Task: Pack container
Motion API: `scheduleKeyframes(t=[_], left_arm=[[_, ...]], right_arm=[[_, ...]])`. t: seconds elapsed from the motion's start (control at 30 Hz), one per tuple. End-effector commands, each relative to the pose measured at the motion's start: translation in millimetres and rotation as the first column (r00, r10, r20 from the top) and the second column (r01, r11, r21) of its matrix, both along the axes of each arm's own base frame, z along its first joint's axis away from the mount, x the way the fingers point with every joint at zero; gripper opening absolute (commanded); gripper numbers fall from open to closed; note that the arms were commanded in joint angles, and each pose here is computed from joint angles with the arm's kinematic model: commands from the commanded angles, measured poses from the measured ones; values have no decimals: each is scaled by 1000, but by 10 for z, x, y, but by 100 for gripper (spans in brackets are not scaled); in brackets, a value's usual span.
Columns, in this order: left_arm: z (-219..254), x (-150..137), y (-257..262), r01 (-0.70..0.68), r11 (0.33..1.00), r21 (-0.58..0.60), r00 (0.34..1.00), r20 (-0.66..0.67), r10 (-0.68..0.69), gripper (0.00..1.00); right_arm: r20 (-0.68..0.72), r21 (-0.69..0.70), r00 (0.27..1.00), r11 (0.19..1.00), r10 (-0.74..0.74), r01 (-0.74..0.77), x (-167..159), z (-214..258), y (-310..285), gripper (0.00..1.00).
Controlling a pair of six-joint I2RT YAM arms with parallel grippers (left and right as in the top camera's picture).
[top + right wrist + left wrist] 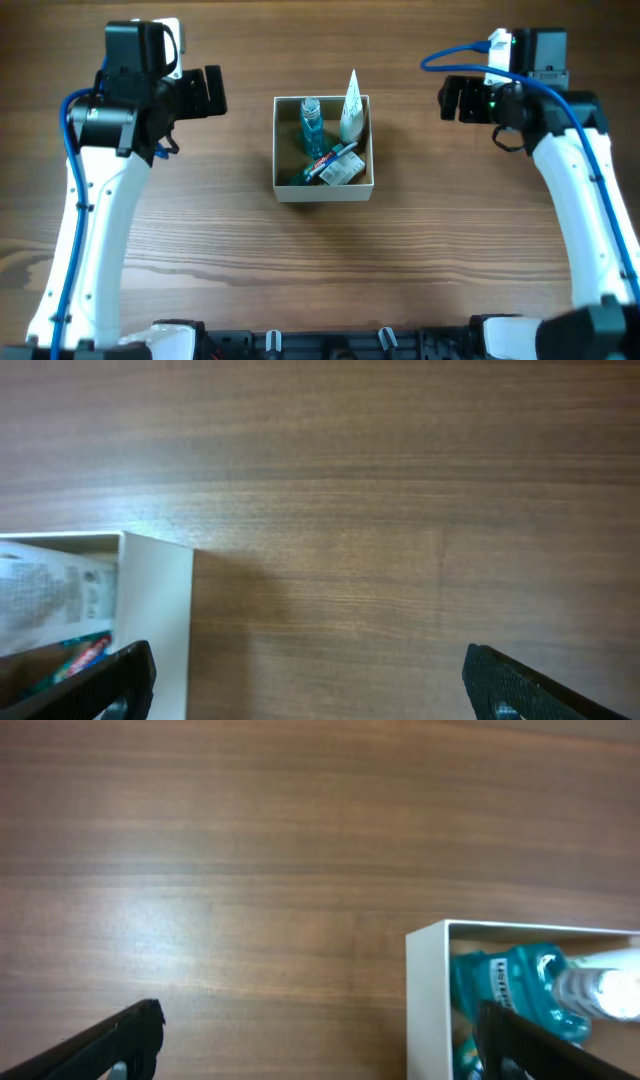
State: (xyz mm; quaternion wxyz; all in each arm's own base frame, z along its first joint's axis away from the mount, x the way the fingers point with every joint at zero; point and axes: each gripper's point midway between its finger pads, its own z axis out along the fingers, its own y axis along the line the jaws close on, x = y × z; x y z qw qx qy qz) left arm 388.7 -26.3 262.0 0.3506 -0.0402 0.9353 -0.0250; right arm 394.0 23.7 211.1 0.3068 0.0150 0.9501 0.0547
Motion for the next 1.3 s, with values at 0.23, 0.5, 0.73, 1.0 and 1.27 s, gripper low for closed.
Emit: scheduleKeyframes(t=[0.23,0.5,0.73,1.0,1.27], left_arm=[[791,-1141,112,-19,998,-55,960,277,34,100],[288,-1892,182,-79,983,-168,928,349,134,100],[-152,-2099,197,-91,983,-158,950,281,133,100],[-474,-2334,214,-114,985,-129,984,125,131,100],[-475,-2335,214,-115,985,-130,984,124,131,100]], right_arm=[[389,-21,916,994,-95,112,-1023,1137,-222,100],[465,-9,880,993,-96,114,-1729,777,-240,100],[414,7,908,997,-67,70,-1932,402,-161,100],[357,1,932,998,-66,70,-1941,257,-161,100],[342,-1,937,998,-66,70,-1961,225,-162,100]])
